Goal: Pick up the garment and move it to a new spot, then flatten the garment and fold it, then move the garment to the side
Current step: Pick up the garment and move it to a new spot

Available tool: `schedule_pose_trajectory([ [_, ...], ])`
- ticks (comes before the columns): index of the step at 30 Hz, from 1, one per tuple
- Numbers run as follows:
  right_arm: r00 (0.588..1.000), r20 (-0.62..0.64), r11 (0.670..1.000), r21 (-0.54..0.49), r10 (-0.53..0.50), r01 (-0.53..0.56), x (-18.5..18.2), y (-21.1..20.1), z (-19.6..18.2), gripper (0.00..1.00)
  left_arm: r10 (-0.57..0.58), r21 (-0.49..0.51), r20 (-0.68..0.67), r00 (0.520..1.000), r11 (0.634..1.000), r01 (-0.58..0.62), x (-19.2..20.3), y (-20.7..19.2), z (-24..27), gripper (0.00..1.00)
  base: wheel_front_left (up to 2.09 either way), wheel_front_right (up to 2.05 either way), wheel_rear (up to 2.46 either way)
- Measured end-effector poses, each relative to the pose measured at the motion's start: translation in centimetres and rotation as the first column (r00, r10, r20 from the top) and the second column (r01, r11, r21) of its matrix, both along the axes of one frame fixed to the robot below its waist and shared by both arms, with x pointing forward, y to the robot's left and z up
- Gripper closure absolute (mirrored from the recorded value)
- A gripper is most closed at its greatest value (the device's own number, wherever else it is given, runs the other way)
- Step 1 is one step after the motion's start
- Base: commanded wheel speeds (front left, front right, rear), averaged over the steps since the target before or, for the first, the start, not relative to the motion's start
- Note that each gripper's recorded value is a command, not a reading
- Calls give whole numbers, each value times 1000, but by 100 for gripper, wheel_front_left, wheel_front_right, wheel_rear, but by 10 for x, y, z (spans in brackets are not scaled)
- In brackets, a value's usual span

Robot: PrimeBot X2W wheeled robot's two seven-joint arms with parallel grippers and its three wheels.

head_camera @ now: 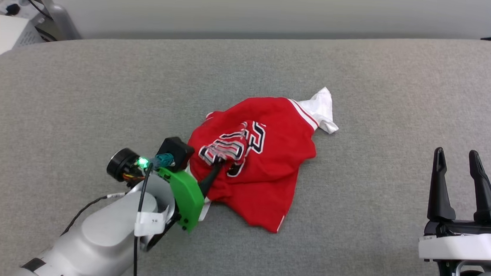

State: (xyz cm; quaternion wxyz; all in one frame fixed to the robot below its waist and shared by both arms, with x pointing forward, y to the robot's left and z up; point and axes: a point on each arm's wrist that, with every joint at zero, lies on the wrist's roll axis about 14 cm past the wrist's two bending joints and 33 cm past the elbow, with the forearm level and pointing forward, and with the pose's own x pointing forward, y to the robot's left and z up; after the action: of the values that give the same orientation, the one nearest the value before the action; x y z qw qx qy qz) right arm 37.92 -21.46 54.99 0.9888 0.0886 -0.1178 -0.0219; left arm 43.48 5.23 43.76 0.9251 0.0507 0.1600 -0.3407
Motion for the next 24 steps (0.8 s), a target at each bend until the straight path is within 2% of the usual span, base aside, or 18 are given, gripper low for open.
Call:
schedule_pose_trajectory([
  [4, 1000, 6, 1000, -3, 16, -16, -2, 5, 2, 0, 79, -71, 146, 986, 995, -69, 10, 0, 43, 0, 0, 0, 0],
  [8, 999, 21, 999, -4, 39, -39, -1, 13, 7, 0, 212, -143, 287, 934, 974, -177, 15, 16, 90, 0, 0, 0, 0],
  [9, 998, 25, 998, -10, 61, -61, 0, 20, 8, 0, 302, -187, 332, 894, 950, -251, 8, 34, 105, 0, 0, 0, 0],
  [13, 996, 35, 997, -9, 82, -82, 0, 27, 12, 0, 410, -191, 375, 832, 912, -364, -6, 65, 108, 0, 0, 0, 0],
  [17, 994, 46, 995, -9, 98, -97, 0, 32, 15, 0, 527, -217, 405, 747, 849, -481, -17, 101, 114, 0, 0, 0, 0],
  [21, 993, 53, 995, -9, 103, -103, 0, 34, 17, 0, 613, -248, 411, 675, 787, -565, -32, 127, 115, 0, 0, 0, 0],
  [24, 993, 51, 994, -11, 105, -105, -1, 35, 17, 0, 641, -272, 410, 648, 765, -584, -42, 131, 115, 0, 0, 0, 0],
])
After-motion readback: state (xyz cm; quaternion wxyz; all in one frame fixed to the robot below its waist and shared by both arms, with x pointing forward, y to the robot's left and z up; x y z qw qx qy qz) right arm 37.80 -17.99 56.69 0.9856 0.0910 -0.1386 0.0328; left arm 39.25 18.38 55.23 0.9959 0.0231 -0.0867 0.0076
